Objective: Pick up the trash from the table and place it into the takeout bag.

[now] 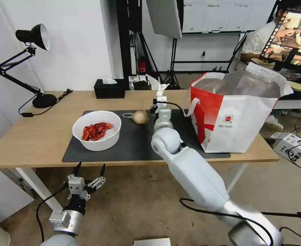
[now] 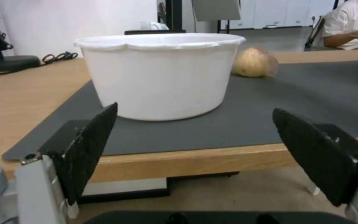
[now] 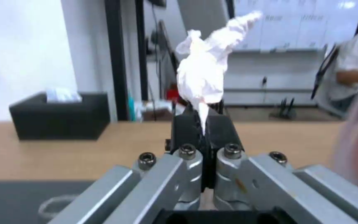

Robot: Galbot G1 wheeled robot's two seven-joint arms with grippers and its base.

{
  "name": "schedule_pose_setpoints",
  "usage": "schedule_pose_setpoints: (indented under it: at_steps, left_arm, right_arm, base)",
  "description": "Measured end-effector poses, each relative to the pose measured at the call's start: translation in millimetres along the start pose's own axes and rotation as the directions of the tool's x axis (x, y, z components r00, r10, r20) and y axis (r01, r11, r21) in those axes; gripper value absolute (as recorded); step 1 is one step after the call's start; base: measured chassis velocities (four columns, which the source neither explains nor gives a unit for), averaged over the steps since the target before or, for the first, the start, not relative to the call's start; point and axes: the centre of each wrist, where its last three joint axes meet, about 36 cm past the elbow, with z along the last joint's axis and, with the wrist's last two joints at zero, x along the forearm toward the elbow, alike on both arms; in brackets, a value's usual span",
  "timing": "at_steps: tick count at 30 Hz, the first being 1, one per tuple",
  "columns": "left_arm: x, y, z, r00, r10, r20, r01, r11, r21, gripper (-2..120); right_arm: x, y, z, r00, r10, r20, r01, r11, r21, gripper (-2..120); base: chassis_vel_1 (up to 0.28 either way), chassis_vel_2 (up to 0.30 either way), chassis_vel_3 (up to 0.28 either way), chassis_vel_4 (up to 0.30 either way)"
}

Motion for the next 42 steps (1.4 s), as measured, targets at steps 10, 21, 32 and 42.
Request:
schedule_pose_setpoints:
  at_steps: [10, 21, 32, 42]
  left_arm:
    - [0.5, -1.6, -1.0, 1.0, -0.003, 0.007, 0.003, 1.0, -0.003, 100]
    - [-0.1, -5.4, -0.6, 1.0, 0.003, 0.01, -0.003, 1.0, 0.001, 100]
    - [-3.7, -7.1, 0.0, 1.0, 0.012, 0.013, -0.012, 1.0, 0.003, 100]
    - [-3.1, -8.0, -1.2, 1.0, 0.015, 0.011, -0.015, 1.0, 0.005, 100]
  right_arm:
    - [17.1, -55.3, -25.8, 0.981, 0.11, 0.162, -0.116, 0.993, 0.028, 0]
    - [7.4, -108.9, -62.3, 0.953, 0.227, 0.201, -0.233, 0.972, 0.008, 0]
    - [0.4, -151.8, -96.7, 0.952, 0.305, 0.041, -0.306, 0.952, 0.027, 3]
    - [6.7, -170.7, -120.7, 0.954, 0.297, -0.034, -0.297, 0.955, 0.012, 45]
  base:
    - [0.0, 0.0, 0.0, 0.0]
    - [0.0, 0.0, 0.0, 0.0]
    - [0.0, 0.0, 0.0, 0.0]
    - [0.0, 0.0, 0.0, 0.0]
